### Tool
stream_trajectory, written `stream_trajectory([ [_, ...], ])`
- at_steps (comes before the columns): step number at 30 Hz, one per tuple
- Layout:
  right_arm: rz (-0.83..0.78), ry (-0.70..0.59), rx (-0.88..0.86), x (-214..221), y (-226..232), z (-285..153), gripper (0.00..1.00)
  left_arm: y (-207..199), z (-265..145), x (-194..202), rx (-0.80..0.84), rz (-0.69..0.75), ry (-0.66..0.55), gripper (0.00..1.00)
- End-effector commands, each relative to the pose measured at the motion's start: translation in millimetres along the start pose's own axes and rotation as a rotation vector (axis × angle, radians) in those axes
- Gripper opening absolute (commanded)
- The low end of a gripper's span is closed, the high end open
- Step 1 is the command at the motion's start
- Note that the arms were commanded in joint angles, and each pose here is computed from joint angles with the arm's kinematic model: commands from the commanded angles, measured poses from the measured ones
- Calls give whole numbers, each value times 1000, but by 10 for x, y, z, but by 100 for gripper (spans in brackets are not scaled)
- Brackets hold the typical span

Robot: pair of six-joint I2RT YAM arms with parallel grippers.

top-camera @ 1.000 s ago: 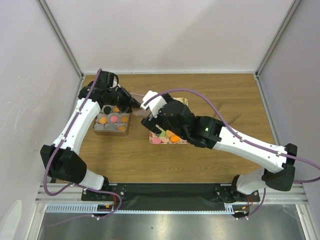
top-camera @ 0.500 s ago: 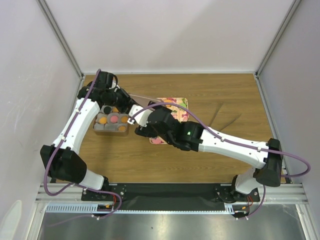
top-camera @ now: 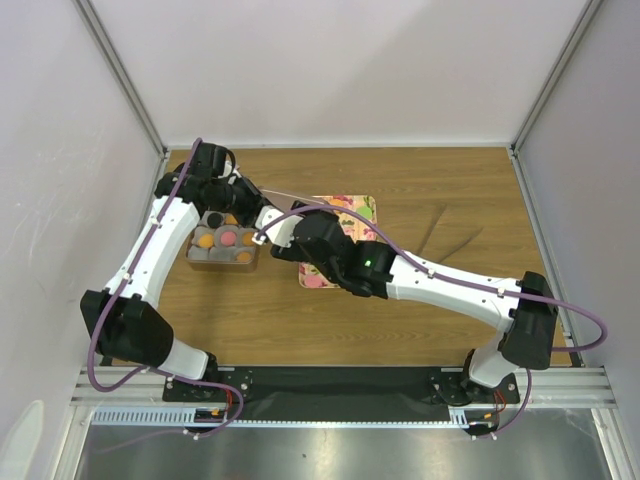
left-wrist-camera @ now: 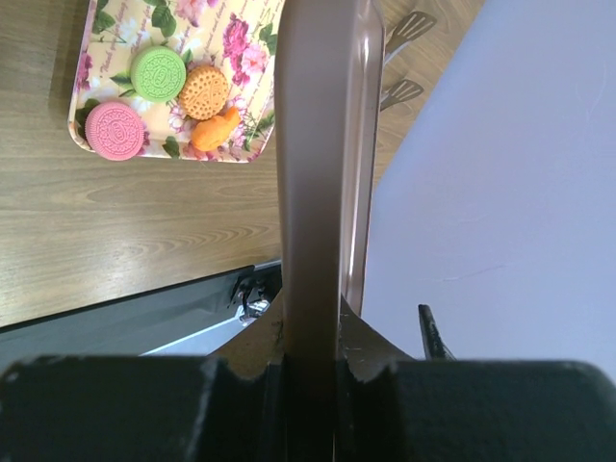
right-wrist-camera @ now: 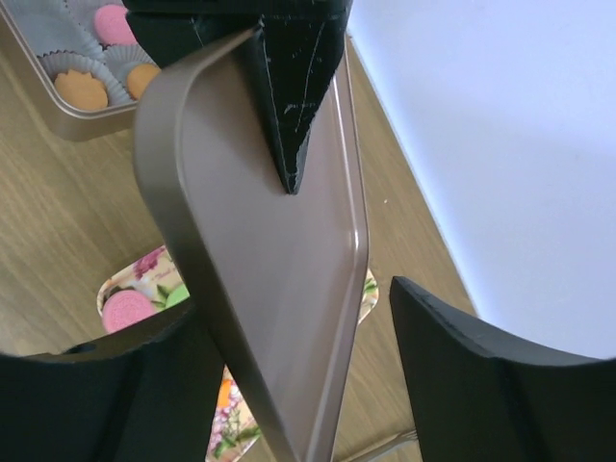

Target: Pack the cookies

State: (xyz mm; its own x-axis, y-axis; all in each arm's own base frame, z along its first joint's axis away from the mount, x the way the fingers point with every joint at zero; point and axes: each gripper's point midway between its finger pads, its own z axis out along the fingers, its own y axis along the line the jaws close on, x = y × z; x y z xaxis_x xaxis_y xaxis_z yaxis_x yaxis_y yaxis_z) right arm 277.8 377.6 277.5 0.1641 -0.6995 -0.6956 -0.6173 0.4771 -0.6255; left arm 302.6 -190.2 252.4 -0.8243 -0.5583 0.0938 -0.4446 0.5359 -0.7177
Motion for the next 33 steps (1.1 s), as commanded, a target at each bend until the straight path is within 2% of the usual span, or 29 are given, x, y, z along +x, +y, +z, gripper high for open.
stream_trajectory([
  [1,3,-41,54,-124,-133,33,68,-151,-174,148,34,-83,59,0],
  [3,-2,-44,55,-139,-135,32,65,-159,-174,160,40,-79,68,0],
  [6,-5,-43,57,-139,-122,38,54,-175,-186,169,45,-75,72,0],
  [9,-9,-44,57,-140,-106,35,38,-201,-202,172,56,-68,71,0],
  [15,-14,-45,72,-155,-102,27,17,-219,-207,191,68,-59,84,1],
  [21,-15,-51,94,-183,-136,5,5,-260,-214,185,90,-26,89,8],
  [23,-13,-51,96,-192,-144,-5,2,-278,-217,165,98,-12,77,18],
  [24,-10,-53,97,-200,-153,-13,0,-291,-220,150,102,-4,68,30],
  [27,-8,-45,97,-195,-163,-34,0,-367,-236,75,135,33,27,45],
  [28,-7,-44,97,-197,-166,-48,0,-384,-232,47,143,43,18,54],
  [33,-1,-35,105,-170,-209,-95,0,-461,-296,-136,172,97,-51,74],
])
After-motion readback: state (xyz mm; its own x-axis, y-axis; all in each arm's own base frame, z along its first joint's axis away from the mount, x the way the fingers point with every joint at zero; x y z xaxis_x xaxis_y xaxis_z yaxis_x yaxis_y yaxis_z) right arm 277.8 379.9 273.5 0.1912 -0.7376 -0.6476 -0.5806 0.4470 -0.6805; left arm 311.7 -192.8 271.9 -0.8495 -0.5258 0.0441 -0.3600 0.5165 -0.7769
